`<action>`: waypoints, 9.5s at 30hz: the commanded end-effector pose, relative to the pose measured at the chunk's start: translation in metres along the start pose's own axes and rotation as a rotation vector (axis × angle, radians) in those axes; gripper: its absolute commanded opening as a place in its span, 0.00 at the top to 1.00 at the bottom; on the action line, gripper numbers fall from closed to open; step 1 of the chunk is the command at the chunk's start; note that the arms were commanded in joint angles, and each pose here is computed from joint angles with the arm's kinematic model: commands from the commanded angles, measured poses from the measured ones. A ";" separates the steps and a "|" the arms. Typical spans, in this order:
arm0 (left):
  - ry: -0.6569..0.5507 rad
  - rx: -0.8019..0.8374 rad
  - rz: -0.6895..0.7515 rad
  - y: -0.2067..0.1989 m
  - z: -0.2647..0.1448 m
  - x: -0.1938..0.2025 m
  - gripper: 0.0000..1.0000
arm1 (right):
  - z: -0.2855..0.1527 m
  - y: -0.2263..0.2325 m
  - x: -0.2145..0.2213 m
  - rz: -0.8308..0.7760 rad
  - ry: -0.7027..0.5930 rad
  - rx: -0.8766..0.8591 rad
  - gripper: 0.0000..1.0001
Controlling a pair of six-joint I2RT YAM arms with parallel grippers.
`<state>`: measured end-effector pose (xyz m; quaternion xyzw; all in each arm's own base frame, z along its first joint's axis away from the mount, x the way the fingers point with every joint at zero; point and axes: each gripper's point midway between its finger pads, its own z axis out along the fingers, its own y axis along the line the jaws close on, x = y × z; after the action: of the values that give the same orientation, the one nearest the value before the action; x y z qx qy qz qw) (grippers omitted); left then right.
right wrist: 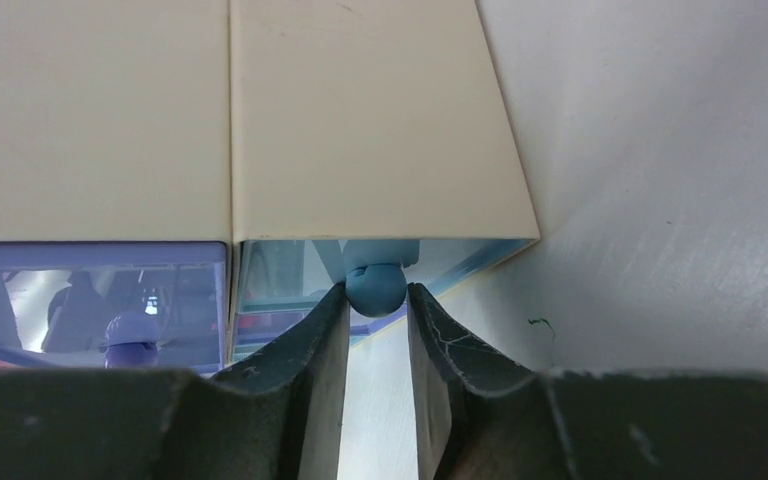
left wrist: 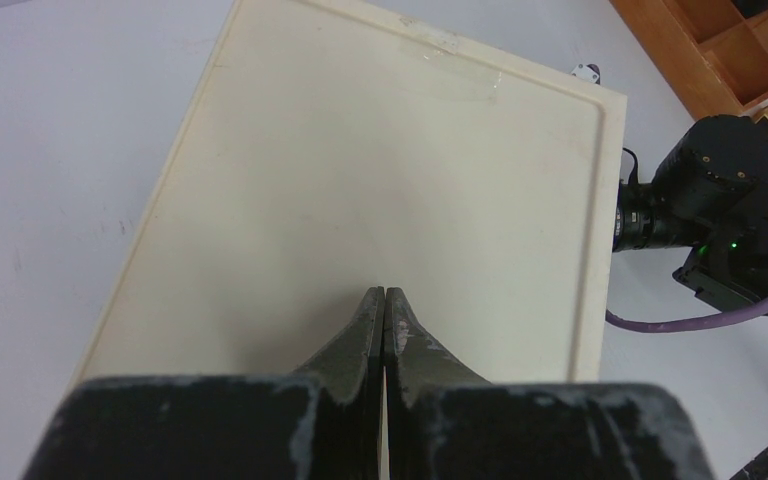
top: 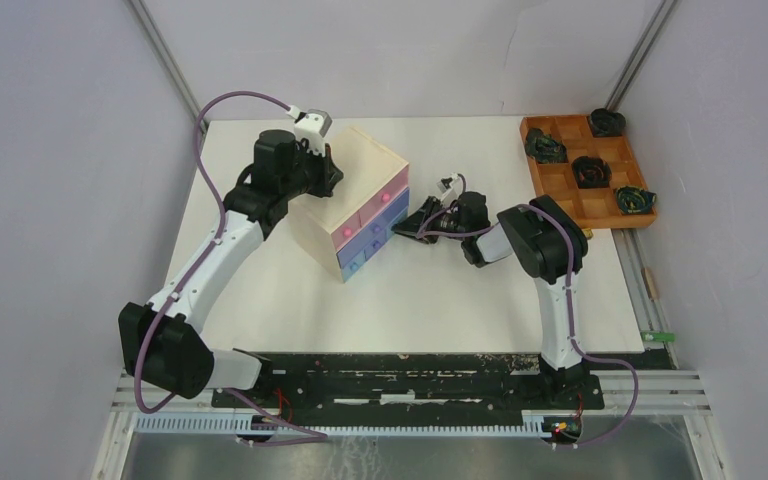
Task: Organize the makeup
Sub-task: Open the drawer in the storage box, then pick up the lipstick at the center of the board.
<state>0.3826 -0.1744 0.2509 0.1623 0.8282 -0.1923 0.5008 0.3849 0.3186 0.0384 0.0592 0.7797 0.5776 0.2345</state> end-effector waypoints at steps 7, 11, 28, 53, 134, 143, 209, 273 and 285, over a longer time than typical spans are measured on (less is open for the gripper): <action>0.305 -0.064 -0.041 0.015 -0.002 0.093 0.97 | -0.001 0.009 -0.012 -0.133 -0.046 -0.015 0.79; 0.309 -0.070 -0.042 0.016 -0.001 0.097 0.97 | -0.010 0.009 -0.008 -0.145 -0.035 0.000 0.81; 0.330 -0.082 -0.059 0.020 0.006 0.111 0.97 | -0.058 -0.008 0.019 -0.162 -0.011 0.087 0.82; 0.374 -0.094 -0.045 0.025 0.009 0.125 0.97 | -0.042 0.027 -0.003 -0.137 -0.005 -0.144 0.49; 0.409 -0.090 -0.043 0.027 0.014 0.144 0.90 | -0.158 0.020 0.025 -0.280 -0.066 0.321 0.43; 0.364 -0.096 -0.042 0.026 0.013 0.128 0.75 | -0.229 0.014 -0.017 -0.327 -0.205 0.800 0.38; 0.285 0.073 -0.066 -0.010 0.012 0.115 0.67 | -0.388 -0.127 -0.116 0.315 -0.870 1.505 0.07; 0.335 0.098 -0.028 -0.019 0.012 0.130 0.67 | -0.361 -0.176 -0.167 0.450 -0.831 1.344 0.74; 0.331 0.085 -0.024 -0.016 0.015 0.128 0.67 | -0.326 -0.142 -0.124 0.415 -0.667 1.146 0.99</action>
<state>0.3832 -0.2018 0.2476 0.1950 0.7861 -0.2344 0.5376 0.4004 -0.1098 0.0218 0.5311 0.7816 -0.0224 0.3263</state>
